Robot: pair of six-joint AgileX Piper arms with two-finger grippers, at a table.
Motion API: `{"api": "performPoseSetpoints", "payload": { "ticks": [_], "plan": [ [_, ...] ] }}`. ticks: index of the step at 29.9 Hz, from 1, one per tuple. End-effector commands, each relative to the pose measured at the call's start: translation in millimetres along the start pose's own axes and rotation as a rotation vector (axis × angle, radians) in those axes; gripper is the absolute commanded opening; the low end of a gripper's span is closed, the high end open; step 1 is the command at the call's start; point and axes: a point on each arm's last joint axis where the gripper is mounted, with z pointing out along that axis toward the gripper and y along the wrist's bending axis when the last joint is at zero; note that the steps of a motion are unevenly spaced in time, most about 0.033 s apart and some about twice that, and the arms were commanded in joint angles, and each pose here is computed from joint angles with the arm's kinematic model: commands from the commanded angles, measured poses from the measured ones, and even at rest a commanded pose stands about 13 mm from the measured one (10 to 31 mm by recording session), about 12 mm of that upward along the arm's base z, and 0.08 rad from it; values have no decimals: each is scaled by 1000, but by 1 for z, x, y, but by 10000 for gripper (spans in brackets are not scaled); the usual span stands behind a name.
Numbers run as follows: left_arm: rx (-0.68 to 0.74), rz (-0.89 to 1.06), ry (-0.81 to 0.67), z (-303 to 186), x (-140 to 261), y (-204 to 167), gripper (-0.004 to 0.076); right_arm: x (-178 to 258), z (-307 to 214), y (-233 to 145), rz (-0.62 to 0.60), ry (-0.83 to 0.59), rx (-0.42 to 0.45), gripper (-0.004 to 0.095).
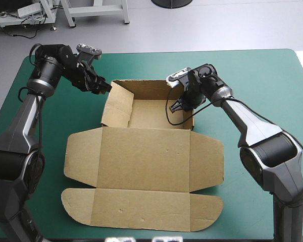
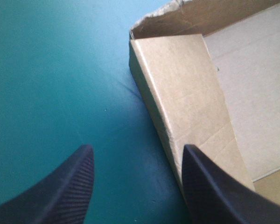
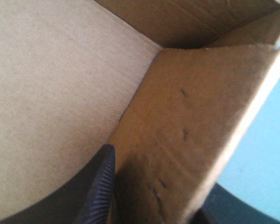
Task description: Fold the box
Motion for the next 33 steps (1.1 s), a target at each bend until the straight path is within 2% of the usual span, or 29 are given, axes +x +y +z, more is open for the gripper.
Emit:
{"api": "performPoseSetpoints", "payload": {
  "ticks": [1,12,20,33],
  "plan": [
    [-3,-23,-118,-64,1,-14,410,-6,-34,-11,-14,-70,56,349],
    [-80,3,-376,-185,36,-37,410,-23,-74,-15,-2,-156,60,351],
    [-122,15,-438,-214,50,-42,410,-26,-98,-17,46,-165,66,351],
    [-137,40,-624,-287,98,-66,384,-19,-177,-21,86,-348,87,350]
  ]
}}
